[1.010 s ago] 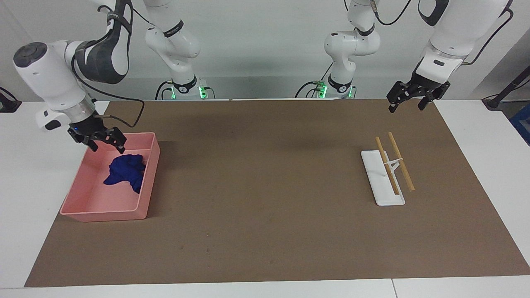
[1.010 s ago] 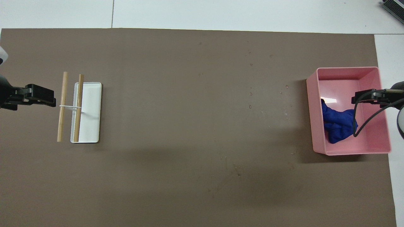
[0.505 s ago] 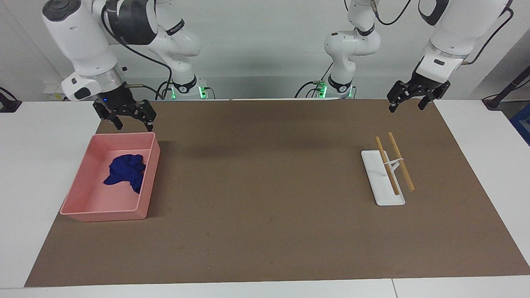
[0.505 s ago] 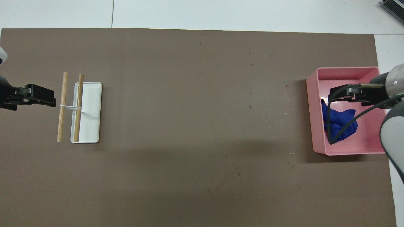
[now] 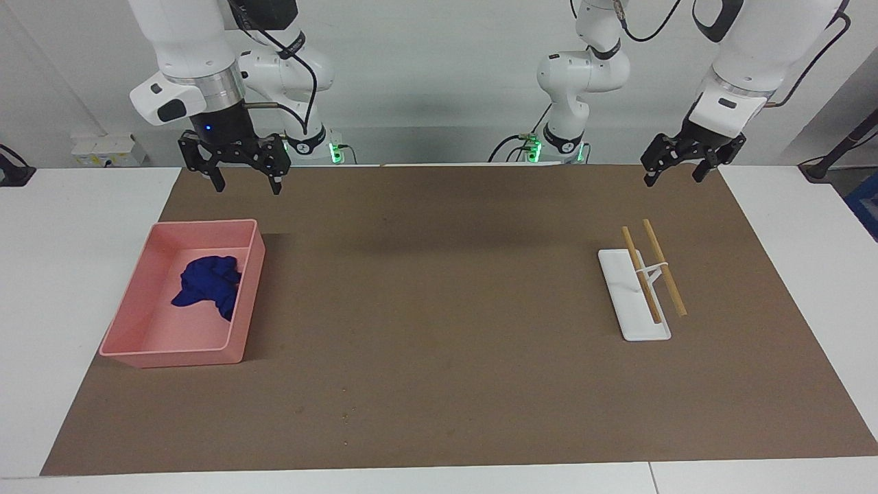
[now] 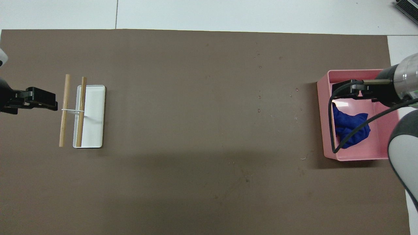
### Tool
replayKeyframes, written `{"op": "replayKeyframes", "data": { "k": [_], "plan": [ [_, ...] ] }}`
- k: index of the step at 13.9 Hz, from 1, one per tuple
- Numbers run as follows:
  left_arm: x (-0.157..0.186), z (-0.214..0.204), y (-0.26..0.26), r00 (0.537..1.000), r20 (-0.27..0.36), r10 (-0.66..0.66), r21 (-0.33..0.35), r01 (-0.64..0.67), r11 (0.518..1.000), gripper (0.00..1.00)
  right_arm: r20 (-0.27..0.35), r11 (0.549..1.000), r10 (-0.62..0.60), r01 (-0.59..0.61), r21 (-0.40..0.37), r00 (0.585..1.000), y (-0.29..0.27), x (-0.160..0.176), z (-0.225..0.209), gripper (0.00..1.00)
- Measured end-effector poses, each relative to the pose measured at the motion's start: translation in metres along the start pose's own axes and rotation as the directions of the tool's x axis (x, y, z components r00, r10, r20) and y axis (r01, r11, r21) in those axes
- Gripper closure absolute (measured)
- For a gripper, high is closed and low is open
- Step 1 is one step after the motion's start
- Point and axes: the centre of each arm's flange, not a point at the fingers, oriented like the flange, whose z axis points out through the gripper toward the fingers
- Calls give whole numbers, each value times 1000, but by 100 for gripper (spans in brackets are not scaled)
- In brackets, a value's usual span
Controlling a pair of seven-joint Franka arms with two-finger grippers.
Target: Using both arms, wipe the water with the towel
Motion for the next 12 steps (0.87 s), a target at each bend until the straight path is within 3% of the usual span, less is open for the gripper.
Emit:
{"op": "replayKeyframes", "data": {
  "k": [6,9,12],
  "plan": [
    [0,0,0,1000,0,0,-1,0,1000,0,22,999,42,-41,-9,999,24,-1,-12,0],
    [0,0,0,1000,0,0,-1,0,1000,0,91,999,48,-45,-26,995,37,-11,-10,0],
    [0,0,0,1000,0,0,-1,0,1000,0,119,999,42,-38,-31,992,47,-17,-8,0]
  ]
}}
